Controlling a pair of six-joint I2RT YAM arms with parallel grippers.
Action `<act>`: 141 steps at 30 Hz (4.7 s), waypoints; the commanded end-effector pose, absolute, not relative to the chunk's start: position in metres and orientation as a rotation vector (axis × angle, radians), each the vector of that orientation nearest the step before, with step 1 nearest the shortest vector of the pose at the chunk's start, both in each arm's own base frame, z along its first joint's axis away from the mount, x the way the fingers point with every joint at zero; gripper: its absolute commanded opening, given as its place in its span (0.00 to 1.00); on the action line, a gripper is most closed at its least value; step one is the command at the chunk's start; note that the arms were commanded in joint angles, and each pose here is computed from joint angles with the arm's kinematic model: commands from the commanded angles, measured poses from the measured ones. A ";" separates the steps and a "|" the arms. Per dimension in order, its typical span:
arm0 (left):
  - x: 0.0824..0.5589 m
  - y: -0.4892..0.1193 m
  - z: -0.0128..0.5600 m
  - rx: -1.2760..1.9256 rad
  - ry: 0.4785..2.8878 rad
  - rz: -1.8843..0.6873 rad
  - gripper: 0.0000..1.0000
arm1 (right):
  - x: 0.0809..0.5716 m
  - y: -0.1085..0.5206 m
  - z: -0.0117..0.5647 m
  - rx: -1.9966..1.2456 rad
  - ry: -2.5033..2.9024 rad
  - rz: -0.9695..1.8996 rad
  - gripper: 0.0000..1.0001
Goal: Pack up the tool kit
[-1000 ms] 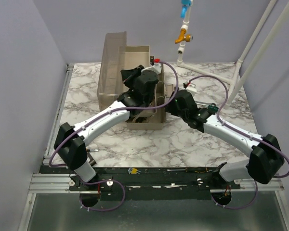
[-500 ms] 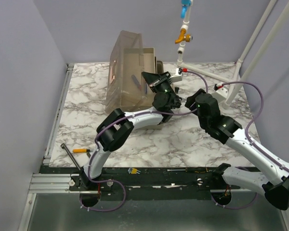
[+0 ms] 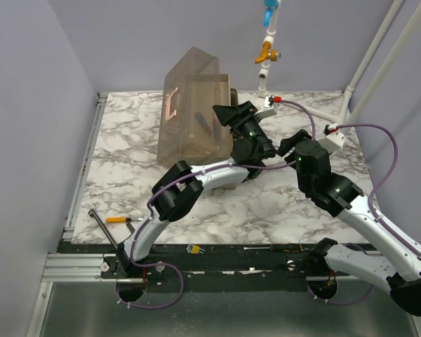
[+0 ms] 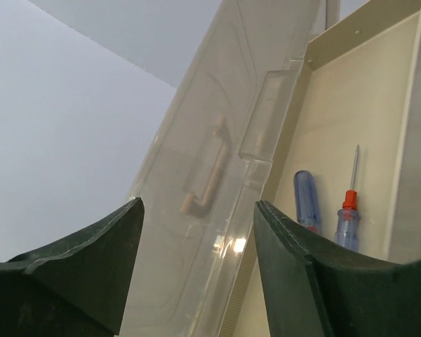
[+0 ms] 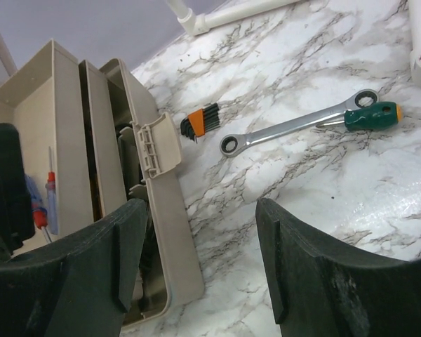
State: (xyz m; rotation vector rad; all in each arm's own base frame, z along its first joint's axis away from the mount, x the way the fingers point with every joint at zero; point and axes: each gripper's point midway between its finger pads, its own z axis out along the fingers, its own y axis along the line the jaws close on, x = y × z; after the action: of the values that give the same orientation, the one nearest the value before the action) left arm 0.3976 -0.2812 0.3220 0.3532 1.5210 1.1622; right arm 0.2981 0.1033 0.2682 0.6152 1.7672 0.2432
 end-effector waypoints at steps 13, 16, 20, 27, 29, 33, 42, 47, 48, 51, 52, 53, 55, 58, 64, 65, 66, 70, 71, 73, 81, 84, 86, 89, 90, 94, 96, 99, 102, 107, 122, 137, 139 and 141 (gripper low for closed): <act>0.385 -0.355 0.288 -0.012 1.620 0.745 0.76 | 0.285 0.074 0.301 0.601 1.685 0.153 0.70; 0.377 -0.360 0.295 -0.067 1.606 0.662 0.78 | 0.280 0.068 0.311 0.606 1.656 0.162 0.70; 0.366 -0.357 0.327 -0.175 1.552 0.515 0.78 | 0.273 0.066 0.320 0.588 1.602 0.224 0.70; 0.344 -0.310 0.429 -0.235 1.369 0.412 0.78 | 0.266 0.066 0.328 0.528 1.550 0.275 0.70; 0.338 -0.296 0.447 -0.214 1.330 0.412 0.78 | 0.265 0.065 0.326 0.521 1.553 0.269 0.70; 0.327 -0.276 0.468 -0.151 1.301 0.403 0.78 | 0.265 0.074 0.323 0.470 1.565 0.303 0.71; 0.304 -0.282 0.446 0.179 1.361 0.236 0.77 | 0.274 0.119 0.293 0.297 1.675 0.416 0.73; 0.249 -0.315 0.404 0.527 1.448 -0.492 0.82 | 0.285 0.155 0.263 0.196 1.791 0.485 0.75; 0.246 -0.308 0.400 0.517 1.456 -0.543 0.85 | 0.289 0.162 0.255 0.186 1.821 0.492 0.75; 0.251 -0.292 0.382 0.510 1.580 -0.682 0.88 | 0.304 0.184 0.229 0.165 1.957 0.470 0.73; 0.256 -0.287 0.375 0.491 1.630 -0.705 0.89 | 0.310 0.190 0.212 0.167 2.034 0.439 0.73; 0.262 -0.280 0.368 0.470 1.682 -0.700 0.90 | 0.317 0.196 0.206 0.173 2.073 0.429 0.73; 0.272 -0.270 0.352 0.438 1.776 -0.671 0.94 | 0.330 0.208 0.187 0.184 2.138 0.446 0.73; 0.286 -0.256 0.324 0.381 1.950 -0.664 0.99 | 0.351 0.212 0.175 0.249 2.161 0.556 0.73; 0.313 -0.235 0.287 0.273 2.131 -0.628 0.99 | 0.385 0.187 0.162 0.416 2.129 0.691 0.73; 0.318 -0.231 0.283 0.249 2.143 -0.616 0.98 | 0.386 0.183 0.159 0.426 2.130 0.711 0.73; 0.323 -0.226 0.280 0.228 2.155 -0.609 0.98 | 0.394 0.182 0.164 0.428 2.090 0.742 0.73; 0.339 -0.214 0.267 0.178 2.209 -0.650 0.98 | 0.406 0.181 0.159 0.398 2.061 0.859 0.69; 0.344 -0.210 0.266 0.165 2.220 -0.662 0.99 | 0.409 0.182 0.157 0.382 2.056 0.863 0.69; 0.352 -0.203 0.264 0.149 2.235 -0.682 0.98 | 0.415 0.180 0.152 0.383 2.043 0.861 0.69; 0.369 -0.199 0.254 0.137 2.276 -0.708 0.98 | 0.435 0.189 0.136 0.408 2.026 0.997 0.68; 0.372 -0.201 0.248 0.132 2.286 -0.727 0.98 | 0.438 0.191 0.132 0.433 2.000 1.081 0.68; 0.374 -0.202 0.245 0.129 2.289 -0.733 0.98 | 0.440 0.190 0.130 0.452 1.978 1.131 0.68; 0.377 -0.205 0.240 0.129 2.298 -0.742 0.98 | 0.440 0.190 0.125 0.457 1.966 1.176 0.67; 0.378 -0.206 0.239 0.130 2.298 -0.745 0.98 | 0.442 0.190 0.124 0.457 1.963 1.177 0.66; 0.383 -0.205 0.237 0.123 2.300 -0.740 0.97 | 0.444 0.194 0.118 0.443 1.971 1.203 0.56; 0.385 -0.205 0.237 0.119 2.299 -0.738 0.97 | 0.445 0.195 0.119 0.439 1.967 1.217 0.51; 0.388 -0.205 0.237 0.116 2.299 -0.735 0.97 | 0.445 0.199 0.122 0.411 1.961 1.244 0.46; 0.389 -0.206 0.237 0.116 2.300 -0.735 0.97 | 0.446 0.203 0.127 0.390 1.969 1.262 0.37; 0.391 -0.208 0.236 0.117 2.299 -0.744 0.96 | 0.450 0.200 0.138 0.366 1.973 1.220 0.21; 0.403 -0.215 0.226 0.120 2.331 -0.762 0.95 | 0.446 0.202 0.183 0.172 1.953 1.098 0.07; 0.403 -0.216 0.210 0.139 2.369 -0.758 0.94 | 0.406 0.269 0.244 -0.184 1.772 1.381 0.16; 0.403 -0.217 0.208 0.142 2.373 -0.760 0.94 | 0.400 0.272 0.249 -0.218 1.748 1.419 0.33; 0.403 -0.217 0.208 0.143 2.374 -0.763 0.94 | 0.398 0.273 0.252 -0.224 1.730 1.440 0.46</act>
State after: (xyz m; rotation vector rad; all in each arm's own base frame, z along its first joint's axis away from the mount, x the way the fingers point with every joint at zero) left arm 0.4018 -0.2081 0.2230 0.1033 2.3390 -0.7367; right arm 0.4381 0.2171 0.1573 0.1405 1.9984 1.1532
